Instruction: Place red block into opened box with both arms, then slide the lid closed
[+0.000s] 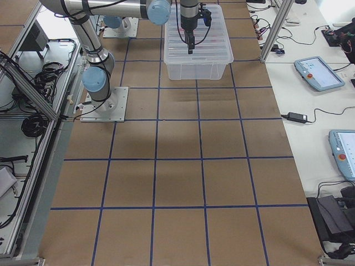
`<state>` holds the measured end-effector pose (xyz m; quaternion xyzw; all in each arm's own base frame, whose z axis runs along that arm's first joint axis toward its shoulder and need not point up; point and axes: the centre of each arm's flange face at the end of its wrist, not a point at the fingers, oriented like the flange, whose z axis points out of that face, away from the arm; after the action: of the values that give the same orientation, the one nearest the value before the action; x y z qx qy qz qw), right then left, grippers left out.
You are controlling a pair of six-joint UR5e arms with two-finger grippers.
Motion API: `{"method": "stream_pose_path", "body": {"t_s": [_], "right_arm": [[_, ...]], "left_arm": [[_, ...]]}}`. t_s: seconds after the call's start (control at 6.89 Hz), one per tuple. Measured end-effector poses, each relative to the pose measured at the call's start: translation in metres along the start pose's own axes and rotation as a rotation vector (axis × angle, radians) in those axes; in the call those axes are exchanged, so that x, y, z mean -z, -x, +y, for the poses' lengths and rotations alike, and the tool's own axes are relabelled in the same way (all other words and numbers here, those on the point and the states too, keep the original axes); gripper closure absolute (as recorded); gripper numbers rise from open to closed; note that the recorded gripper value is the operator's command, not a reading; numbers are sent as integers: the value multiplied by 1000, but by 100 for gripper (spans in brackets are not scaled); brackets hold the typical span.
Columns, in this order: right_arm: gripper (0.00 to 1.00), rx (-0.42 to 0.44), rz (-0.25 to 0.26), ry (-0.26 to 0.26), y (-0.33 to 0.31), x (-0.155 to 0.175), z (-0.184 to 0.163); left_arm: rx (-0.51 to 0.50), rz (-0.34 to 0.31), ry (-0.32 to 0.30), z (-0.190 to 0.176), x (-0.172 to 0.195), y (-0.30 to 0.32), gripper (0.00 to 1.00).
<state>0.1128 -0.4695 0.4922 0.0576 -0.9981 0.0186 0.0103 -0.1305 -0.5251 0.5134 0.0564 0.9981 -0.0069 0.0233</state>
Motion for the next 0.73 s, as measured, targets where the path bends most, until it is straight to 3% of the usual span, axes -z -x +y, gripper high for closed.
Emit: {"method": "stream_pose_path", "body": {"t_s": [0.29, 0.73], "right_arm": [[0, -35, 5, 0, 9, 11, 2], [0, -80, -20, -24, 12, 21, -21]], "left_arm": [[13, 0, -10, -1, 1, 5, 0], [22, -7, -25, 10, 13, 3, 0]]}}
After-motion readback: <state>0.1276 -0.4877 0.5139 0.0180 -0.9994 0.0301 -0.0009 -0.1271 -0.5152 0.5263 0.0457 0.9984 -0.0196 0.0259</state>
